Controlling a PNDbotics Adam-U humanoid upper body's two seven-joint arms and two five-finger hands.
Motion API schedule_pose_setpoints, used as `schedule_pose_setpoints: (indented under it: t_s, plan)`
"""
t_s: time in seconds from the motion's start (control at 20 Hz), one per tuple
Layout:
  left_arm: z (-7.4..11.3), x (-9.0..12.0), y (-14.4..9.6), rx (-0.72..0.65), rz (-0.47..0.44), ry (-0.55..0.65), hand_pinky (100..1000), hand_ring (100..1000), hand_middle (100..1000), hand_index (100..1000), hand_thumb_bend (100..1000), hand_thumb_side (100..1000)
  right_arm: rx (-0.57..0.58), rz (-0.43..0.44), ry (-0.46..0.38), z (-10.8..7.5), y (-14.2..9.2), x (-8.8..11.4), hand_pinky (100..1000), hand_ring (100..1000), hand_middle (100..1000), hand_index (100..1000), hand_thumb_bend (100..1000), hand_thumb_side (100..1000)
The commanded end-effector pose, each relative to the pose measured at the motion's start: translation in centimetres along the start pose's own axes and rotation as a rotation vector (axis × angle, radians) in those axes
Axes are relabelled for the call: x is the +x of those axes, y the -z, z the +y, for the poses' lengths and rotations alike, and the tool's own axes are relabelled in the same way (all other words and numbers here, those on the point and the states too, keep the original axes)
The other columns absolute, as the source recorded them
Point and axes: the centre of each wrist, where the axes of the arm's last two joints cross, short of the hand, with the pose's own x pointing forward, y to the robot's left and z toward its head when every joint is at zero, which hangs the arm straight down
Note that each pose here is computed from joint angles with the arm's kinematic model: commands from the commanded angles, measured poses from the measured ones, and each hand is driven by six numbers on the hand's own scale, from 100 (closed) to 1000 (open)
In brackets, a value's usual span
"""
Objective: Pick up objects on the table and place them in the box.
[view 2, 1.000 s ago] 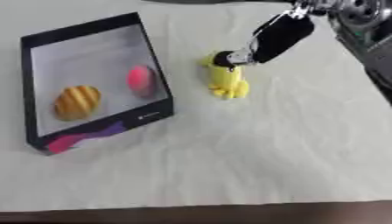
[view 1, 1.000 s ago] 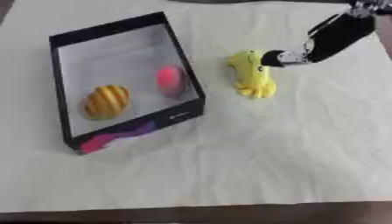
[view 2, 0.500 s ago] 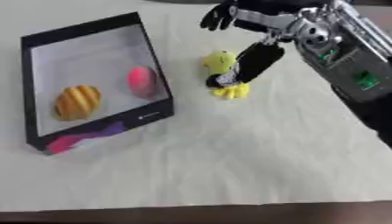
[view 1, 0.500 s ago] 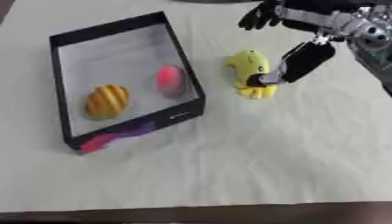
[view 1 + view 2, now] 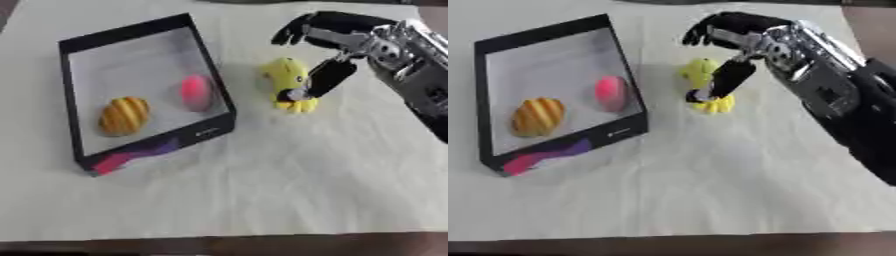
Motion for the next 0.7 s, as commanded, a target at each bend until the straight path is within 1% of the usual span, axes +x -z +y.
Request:
schedule_pose_setpoints:
  t_s: [0.05, 0.4, 0.7]
  plan:
    - [0.1, 0.5, 0.5, -0.008, -0.025, 0.004, 769, 845, 845, 851, 466, 632, -0.008, 0.033, -0.022, -0.6, 0.1, -0.8, 853, 854, 828, 878, 555, 356]
    - [0.1, 0.6, 0.4, -0.008, -0.026, 0.003, 769, 844, 845, 850, 466, 633, 0.040, 0.096, -0.025, 0.1, 0.8, -2.0, 847, 851, 830, 877, 558, 374]
    - [0.0, 0.6, 0.4, -0.007, -0.027, -0.001, 768, 844, 843, 849, 466, 631, 0.130, 0.125, -0.010, 1.1, 2.0, -2.6, 826, 833, 825, 882, 568, 384]
